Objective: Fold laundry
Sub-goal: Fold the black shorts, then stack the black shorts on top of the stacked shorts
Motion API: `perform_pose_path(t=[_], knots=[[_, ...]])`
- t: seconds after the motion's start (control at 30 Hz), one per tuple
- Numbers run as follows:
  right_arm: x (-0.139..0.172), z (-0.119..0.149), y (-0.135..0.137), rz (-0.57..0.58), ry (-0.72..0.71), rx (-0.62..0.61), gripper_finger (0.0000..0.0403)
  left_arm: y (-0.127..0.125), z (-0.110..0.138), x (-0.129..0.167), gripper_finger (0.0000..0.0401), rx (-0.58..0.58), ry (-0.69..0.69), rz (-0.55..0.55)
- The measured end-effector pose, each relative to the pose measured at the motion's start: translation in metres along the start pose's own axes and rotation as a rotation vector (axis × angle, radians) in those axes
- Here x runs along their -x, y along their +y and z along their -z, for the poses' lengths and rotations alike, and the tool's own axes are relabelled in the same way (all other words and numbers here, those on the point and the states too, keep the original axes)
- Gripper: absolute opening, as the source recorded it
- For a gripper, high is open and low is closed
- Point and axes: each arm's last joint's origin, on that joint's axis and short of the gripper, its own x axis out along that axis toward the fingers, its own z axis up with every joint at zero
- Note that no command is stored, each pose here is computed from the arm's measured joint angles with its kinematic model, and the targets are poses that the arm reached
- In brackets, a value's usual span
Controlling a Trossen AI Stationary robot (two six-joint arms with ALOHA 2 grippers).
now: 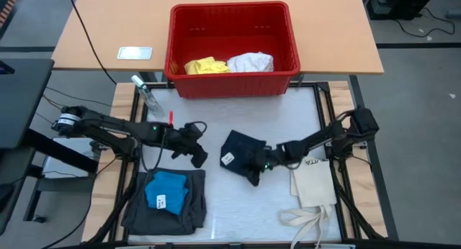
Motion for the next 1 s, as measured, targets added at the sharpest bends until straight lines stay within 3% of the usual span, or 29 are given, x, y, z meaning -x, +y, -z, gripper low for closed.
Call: perform_pose_path(t=[0.13, 0.27, 0.47, 0.7, 1.0], knots=[[0.007, -0.002, 0.035, -0.073, -0.015, -0.047, 0.0128, 0.014, 0.018, -0.028, 0.0233, 0.107, -0.084, 0.138], [0.013, -0.007, 0.054, -0.073, -0.081, -0.121, 0.0162, 0.03, 0.022, -0.047, 0.0245, 0.19, -0.196, 0.188], [0.025, -0.015, 0.056, -0.049, -0.104, -0.241, 0.0209, 0.043, 0.016, -0.08, 0.0299, 0.218, -0.198, 0.155], [0.057, -0.019, 0.05, 0.076, -0.08, -0.295, 0.0205, 0.031, -0.002, -0.11, 0.0358, 0.161, -0.181, 0.165], [0.105, -0.005, 0.058, 0.159, -0.066, -0.403, 0.0201, 0.033, -0.006, -0.153, 0.0373, 0.157, -0.139, 0.096]])
